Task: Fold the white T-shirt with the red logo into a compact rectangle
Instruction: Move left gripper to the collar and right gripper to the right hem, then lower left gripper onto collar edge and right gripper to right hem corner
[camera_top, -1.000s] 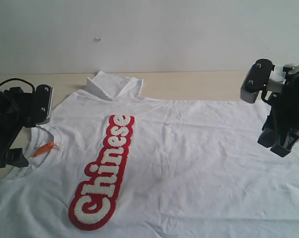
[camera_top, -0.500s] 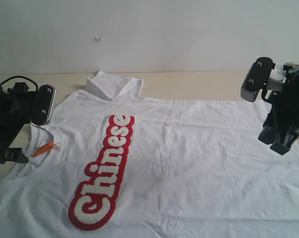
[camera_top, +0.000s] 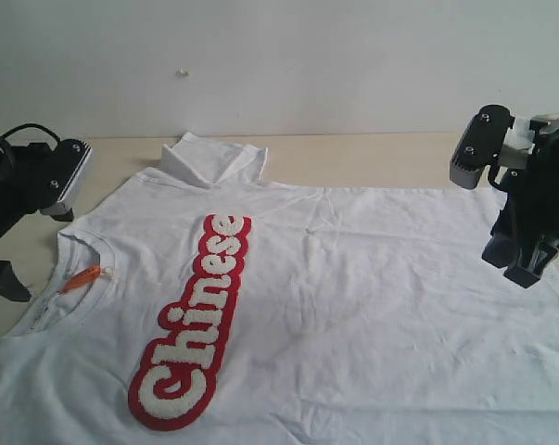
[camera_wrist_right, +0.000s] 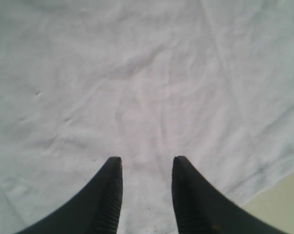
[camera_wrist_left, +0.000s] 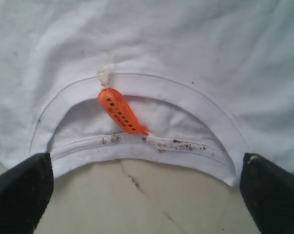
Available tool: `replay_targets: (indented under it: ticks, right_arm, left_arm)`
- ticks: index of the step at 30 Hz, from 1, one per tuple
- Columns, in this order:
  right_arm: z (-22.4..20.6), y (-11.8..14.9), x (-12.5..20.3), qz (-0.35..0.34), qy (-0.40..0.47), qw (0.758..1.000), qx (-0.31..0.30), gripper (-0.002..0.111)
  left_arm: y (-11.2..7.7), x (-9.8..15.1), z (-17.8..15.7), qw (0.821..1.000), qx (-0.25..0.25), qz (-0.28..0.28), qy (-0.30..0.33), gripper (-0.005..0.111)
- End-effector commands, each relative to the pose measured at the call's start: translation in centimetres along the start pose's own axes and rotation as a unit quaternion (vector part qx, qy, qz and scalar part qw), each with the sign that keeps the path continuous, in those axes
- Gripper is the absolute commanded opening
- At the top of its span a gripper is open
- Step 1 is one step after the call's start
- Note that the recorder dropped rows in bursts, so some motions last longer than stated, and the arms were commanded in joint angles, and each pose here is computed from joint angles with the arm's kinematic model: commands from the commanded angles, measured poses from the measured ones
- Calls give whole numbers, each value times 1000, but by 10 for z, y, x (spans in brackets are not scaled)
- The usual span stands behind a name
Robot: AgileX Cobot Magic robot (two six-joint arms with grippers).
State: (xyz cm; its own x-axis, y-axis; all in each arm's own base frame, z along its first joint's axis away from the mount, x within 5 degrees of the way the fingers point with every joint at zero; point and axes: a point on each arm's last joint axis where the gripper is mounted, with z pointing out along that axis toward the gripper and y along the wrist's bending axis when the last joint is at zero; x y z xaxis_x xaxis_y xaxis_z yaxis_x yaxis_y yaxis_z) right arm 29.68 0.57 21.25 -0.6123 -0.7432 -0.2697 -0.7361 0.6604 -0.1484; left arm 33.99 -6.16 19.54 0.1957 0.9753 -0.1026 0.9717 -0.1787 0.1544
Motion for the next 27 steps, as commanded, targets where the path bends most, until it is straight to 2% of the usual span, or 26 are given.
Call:
replay_targets:
  ticks: [1, 5, 10, 14, 23, 27]
  right_arm:
    - [-1, 0, -1, 0, 0, 1000, -2, 35]
    - [-1, 0, -2, -2, -1, 1000, -1, 35]
    - [-1, -1, -2, -7, -3, 1000, 5, 35]
    - [-1, -1, -2, -7, -4, 1000, 6, 35]
    - [-1, -1, -2, -10, -3, 1000, 2, 35]
    - [-1, 3, -4, -23, -16, 999, -19, 35]
  left_arm:
    - [0, 5, 19, 1000, 19, 1, 3, 104]
    - [1, 13, 39, 999, 36, -12, 4, 104]
    - [5, 28, 52, 999, 19, -44, 7, 104]
    - [1, 28, 64, 998, 50, -36, 0, 104]
    - [-3, 27, 81, 997, 63, -33, -15, 104]
    - [-2, 29, 87, 997, 60, -36, -13, 104]
